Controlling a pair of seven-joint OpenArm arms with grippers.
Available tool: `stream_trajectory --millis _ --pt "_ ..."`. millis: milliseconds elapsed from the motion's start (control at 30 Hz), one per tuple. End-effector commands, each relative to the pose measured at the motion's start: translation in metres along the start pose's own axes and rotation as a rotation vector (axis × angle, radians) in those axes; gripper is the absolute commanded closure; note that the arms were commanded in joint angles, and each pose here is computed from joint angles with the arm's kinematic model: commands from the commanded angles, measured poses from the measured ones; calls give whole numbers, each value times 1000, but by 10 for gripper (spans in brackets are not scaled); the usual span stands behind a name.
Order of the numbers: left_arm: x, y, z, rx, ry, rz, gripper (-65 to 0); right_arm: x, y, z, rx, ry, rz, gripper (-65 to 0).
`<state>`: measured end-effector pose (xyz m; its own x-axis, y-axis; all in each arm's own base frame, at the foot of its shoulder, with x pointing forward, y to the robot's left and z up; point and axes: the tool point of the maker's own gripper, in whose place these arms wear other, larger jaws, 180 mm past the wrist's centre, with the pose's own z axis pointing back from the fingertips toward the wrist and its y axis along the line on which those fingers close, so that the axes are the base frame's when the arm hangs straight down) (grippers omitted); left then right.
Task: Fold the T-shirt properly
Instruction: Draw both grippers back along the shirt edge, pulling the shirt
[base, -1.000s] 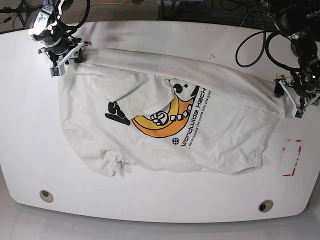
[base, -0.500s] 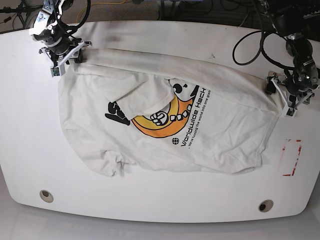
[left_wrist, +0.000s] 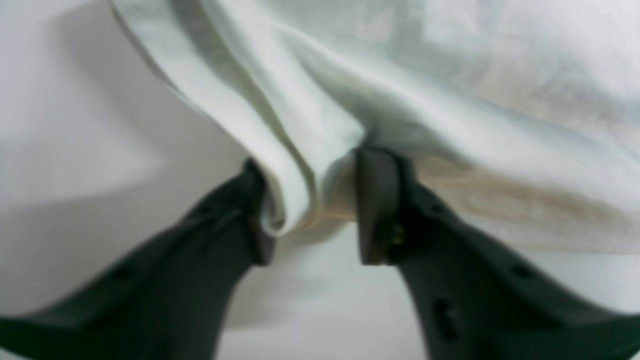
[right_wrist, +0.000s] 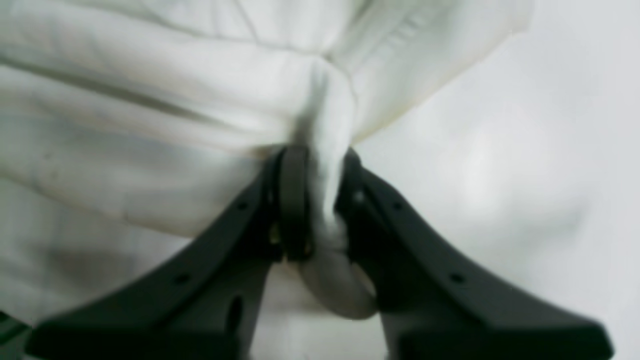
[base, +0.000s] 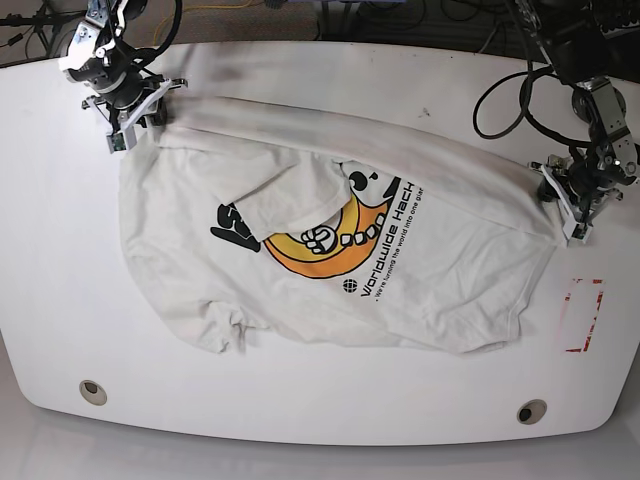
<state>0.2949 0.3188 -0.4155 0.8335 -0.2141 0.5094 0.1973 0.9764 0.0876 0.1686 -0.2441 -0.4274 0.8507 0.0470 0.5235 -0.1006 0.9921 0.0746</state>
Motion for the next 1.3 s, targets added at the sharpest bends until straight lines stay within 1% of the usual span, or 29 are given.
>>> stream_trajectory --millis 0,200,367,567,833,1033,1267 --pt "-16 13 5 53 81 -28 -142 -14 -2 2 -7 67 27 -65" --pt "-21 23 17 91 89 -62 -50 -14 -13 4 -24 81 50 -43" --pt "-27 28 31 124 93 -104 -4 -13 -20 7 -37 85 67 -43" --pt "-43 25 47 148 117 -162 -1 -9 -36 13 -65 98 107 -43" --pt "-82 9 71 155 178 -236 -3 -18 -49 24 -91 140 151 -43" --pt "-111 -5 88 154 216 -233 -3 -34 -55 31 -96 187 168 -43" --pt "-135 -7 103 160 263 -234 -4 -48 -53 35 -82 220 176 -44"
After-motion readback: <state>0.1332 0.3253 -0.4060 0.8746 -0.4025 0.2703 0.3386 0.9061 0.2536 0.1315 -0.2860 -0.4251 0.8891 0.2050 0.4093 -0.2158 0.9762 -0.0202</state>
